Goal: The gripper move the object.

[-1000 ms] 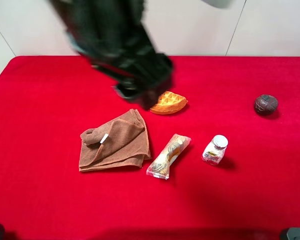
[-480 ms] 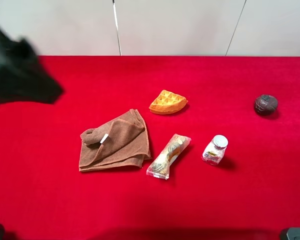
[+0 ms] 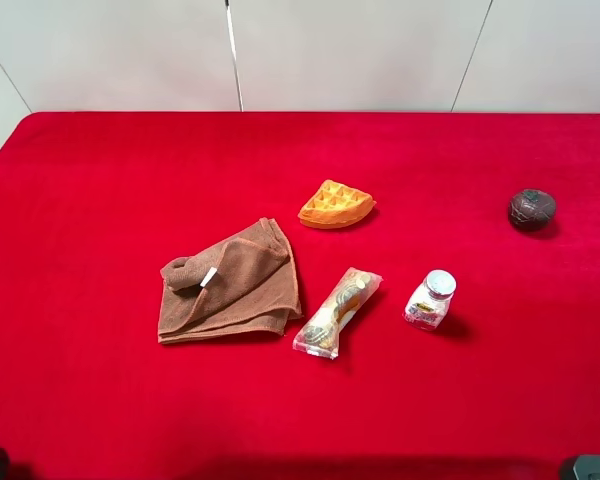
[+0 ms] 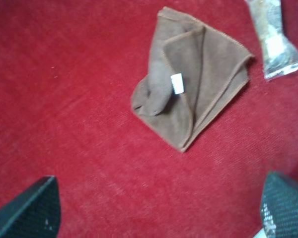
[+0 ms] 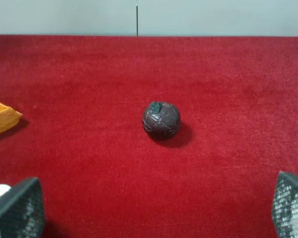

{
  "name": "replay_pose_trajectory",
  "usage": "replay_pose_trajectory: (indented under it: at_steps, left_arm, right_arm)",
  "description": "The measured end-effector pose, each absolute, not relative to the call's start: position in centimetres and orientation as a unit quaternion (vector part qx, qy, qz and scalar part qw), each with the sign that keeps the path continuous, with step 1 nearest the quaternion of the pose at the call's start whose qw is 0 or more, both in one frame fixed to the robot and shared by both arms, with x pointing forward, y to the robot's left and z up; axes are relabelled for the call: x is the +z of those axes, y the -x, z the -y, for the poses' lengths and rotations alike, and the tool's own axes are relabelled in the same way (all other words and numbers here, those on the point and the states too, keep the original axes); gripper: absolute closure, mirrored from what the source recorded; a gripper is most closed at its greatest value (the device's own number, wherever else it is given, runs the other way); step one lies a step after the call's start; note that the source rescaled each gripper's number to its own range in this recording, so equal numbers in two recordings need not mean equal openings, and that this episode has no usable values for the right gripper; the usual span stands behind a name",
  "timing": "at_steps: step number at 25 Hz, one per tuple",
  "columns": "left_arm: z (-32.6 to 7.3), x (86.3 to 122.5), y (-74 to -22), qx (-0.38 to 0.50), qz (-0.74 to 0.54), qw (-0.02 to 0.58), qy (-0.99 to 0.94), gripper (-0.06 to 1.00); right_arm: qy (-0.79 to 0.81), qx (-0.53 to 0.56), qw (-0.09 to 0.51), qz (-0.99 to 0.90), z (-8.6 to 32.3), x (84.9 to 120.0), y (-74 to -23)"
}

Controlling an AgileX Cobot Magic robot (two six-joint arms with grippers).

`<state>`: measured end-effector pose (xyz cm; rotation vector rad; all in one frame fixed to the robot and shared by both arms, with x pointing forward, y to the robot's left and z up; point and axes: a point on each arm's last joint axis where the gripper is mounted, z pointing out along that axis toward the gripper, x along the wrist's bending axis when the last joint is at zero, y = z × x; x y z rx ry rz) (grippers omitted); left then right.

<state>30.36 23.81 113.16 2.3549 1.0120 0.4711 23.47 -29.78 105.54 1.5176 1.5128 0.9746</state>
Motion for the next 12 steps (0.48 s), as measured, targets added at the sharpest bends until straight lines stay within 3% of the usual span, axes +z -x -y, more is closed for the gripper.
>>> replay_pose_trajectory:
  at_steps: [12]
  left_arm:
    - [-29.2, 110.1, -29.1, 0.225, -0.54, 0.246, -0.773, 0.27]
  right_arm:
    - [-0.595, 0.382, 0.384, -0.593, 29.8, 105.5, -23.5]
